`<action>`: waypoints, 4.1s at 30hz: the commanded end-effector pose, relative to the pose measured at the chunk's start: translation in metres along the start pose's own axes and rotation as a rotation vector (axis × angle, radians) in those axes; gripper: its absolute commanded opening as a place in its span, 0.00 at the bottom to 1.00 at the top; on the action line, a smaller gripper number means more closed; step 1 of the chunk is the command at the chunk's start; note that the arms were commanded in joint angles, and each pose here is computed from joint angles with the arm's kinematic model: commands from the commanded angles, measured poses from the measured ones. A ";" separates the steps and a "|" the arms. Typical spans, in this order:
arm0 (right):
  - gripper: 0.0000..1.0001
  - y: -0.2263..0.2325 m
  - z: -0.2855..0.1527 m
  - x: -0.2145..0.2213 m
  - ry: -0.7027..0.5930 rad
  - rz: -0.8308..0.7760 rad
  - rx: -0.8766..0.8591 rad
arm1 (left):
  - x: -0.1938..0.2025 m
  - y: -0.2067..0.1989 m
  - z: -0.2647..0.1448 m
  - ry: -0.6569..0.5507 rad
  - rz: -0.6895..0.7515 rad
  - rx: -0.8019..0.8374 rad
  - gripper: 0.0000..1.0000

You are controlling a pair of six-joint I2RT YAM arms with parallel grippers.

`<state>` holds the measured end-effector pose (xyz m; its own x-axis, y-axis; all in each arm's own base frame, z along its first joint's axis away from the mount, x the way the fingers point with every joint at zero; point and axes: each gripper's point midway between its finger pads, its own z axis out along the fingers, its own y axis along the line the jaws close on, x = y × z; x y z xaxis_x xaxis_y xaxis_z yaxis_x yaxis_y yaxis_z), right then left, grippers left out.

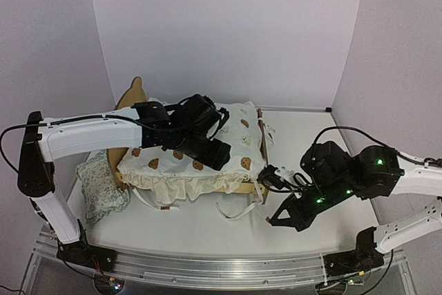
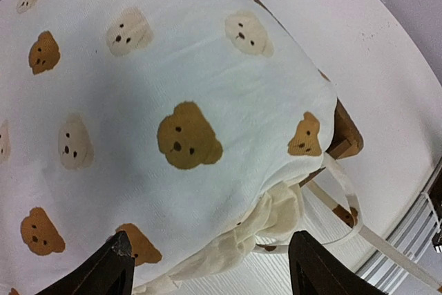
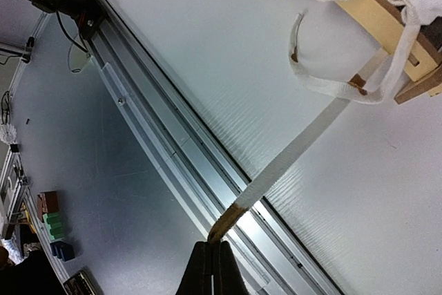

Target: Set up the pet bed

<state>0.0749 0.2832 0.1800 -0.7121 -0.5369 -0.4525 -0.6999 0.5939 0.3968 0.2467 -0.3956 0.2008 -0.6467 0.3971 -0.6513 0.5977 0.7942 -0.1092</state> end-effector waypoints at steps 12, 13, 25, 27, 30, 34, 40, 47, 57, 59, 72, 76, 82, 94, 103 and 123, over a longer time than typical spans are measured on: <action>0.16 -0.037 0.101 0.049 0.274 0.029 0.111 | 0.052 -0.010 -0.004 0.066 -0.042 0.086 0.70; 0.26 -0.041 0.099 0.048 0.267 0.024 0.134 | 0.054 -0.012 -0.004 0.070 -0.042 0.089 0.70; 0.63 -0.079 0.073 0.004 -0.041 0.018 0.353 | 0.085 -0.042 0.003 0.099 -0.022 0.141 0.64; 0.63 -0.079 0.083 -0.005 -0.090 0.032 0.344 | 0.089 -0.050 0.006 0.094 -0.028 0.160 0.62; 0.62 -0.083 0.094 -0.016 -0.145 0.046 0.366 | 0.097 -0.061 0.010 0.098 -0.024 0.169 0.60; 0.61 -0.091 0.110 -0.029 -0.200 0.069 0.401 | 0.107 -0.066 0.014 0.111 -0.015 0.155 0.59; 0.61 -0.110 0.123 -0.039 -0.268 0.141 0.488 | 0.116 -0.065 0.012 0.117 -0.024 0.136 0.59; 0.56 -0.122 0.135 -0.036 -0.302 0.239 0.525 | 0.125 -0.055 0.004 0.113 -0.044 0.114 0.58; 0.17 -0.140 0.135 -0.036 -0.348 0.223 0.613 | 0.129 -0.049 0.003 0.112 -0.049 0.095 0.56; 0.07 -0.141 0.128 -0.037 -0.360 0.210 0.625 | 0.129 -0.050 0.003 0.113 -0.050 0.095 0.56; 0.00 -0.155 0.030 -0.033 -0.329 0.027 0.754 | 0.120 -0.062 0.005 0.111 -0.027 0.113 0.55; 0.00 -0.166 0.018 -0.030 -0.229 -0.032 0.797 | 0.116 -0.071 0.008 0.108 -0.019 0.131 0.55; 0.01 -0.176 0.022 -0.022 -0.104 -0.062 0.775 | 0.118 -0.089 0.010 0.128 0.002 0.164 0.55; 0.02 -0.169 -0.004 -0.051 -0.090 -0.159 0.799 | 0.152 -0.160 0.038 0.248 0.114 0.185 0.65; 0.02 -0.153 -0.014 -0.057 -0.092 -0.149 0.731 | 0.177 -0.185 0.076 0.327 0.122 0.157 0.63; 0.02 -0.150 -0.016 -0.059 -0.068 -0.147 0.721 | 0.206 -0.134 0.090 0.362 0.111 -0.070 0.00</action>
<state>0.2181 0.2107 0.1512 -0.5841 -0.6368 -0.5033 -0.5663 0.7639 -0.3093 0.0704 -0.5042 0.0138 -0.6887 0.6167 -0.3813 0.6925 0.7152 -0.0942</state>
